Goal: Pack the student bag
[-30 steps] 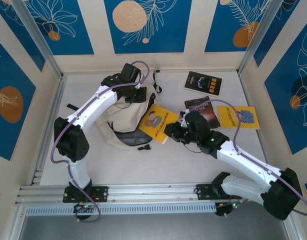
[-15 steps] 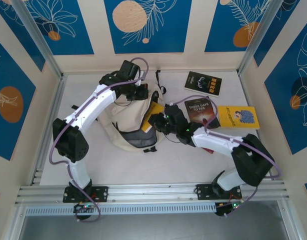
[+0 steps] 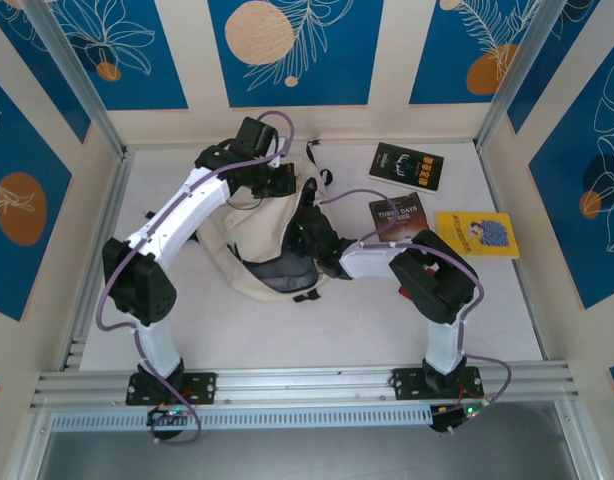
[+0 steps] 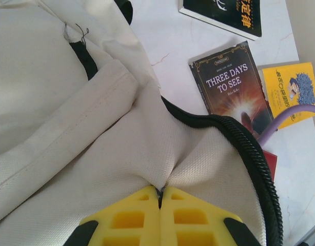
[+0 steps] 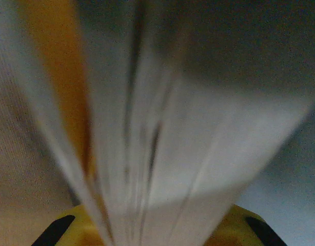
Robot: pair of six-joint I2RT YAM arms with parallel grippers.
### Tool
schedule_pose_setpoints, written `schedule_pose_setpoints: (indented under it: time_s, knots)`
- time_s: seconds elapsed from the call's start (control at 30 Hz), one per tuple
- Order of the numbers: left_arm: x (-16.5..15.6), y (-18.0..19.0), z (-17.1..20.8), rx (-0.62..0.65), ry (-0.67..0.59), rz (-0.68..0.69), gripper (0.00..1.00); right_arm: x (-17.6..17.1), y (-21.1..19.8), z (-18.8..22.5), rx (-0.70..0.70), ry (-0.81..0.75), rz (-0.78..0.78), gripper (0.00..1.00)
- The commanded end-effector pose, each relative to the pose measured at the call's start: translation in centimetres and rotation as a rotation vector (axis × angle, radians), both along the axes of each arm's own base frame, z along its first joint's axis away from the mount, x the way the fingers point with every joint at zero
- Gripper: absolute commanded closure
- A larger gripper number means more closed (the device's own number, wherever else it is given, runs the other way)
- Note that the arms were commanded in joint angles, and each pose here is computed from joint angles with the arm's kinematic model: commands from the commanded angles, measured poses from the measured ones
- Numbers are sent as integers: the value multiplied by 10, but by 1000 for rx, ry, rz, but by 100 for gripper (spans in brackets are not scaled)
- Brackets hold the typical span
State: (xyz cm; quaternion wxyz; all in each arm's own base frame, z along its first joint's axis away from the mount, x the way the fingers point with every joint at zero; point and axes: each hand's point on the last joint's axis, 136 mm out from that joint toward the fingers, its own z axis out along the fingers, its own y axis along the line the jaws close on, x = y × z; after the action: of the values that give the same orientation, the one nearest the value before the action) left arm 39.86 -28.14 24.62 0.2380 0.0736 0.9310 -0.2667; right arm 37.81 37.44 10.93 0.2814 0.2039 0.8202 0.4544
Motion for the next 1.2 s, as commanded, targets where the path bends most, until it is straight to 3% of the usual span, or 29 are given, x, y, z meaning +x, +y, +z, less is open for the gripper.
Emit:
schedule_pose_setpoints:
  time_s: [0.0,0.13,0.33,0.47,0.6,0.97,1.17]
  knots:
    - [5,0,49,-94,-101,3,100,24,21,39,85,-117,-33,100]
    - [8,3,45,-93,-91,16,100,28,32,18,74,-57,-16,94]
    - [12,7,39,-86,-79,28,100,18,39,6,54,-1,62,59]
    - [15,14,33,-70,-72,47,100,2,29,4,48,38,86,44]
    - [18,21,29,-63,-71,65,100,-22,16,8,27,85,121,42]
    - [21,35,19,-43,-69,96,100,-85,-6,12,-30,182,203,49]
    - [16,59,3,1,-65,135,100,-95,-20,41,-98,-13,297,48]
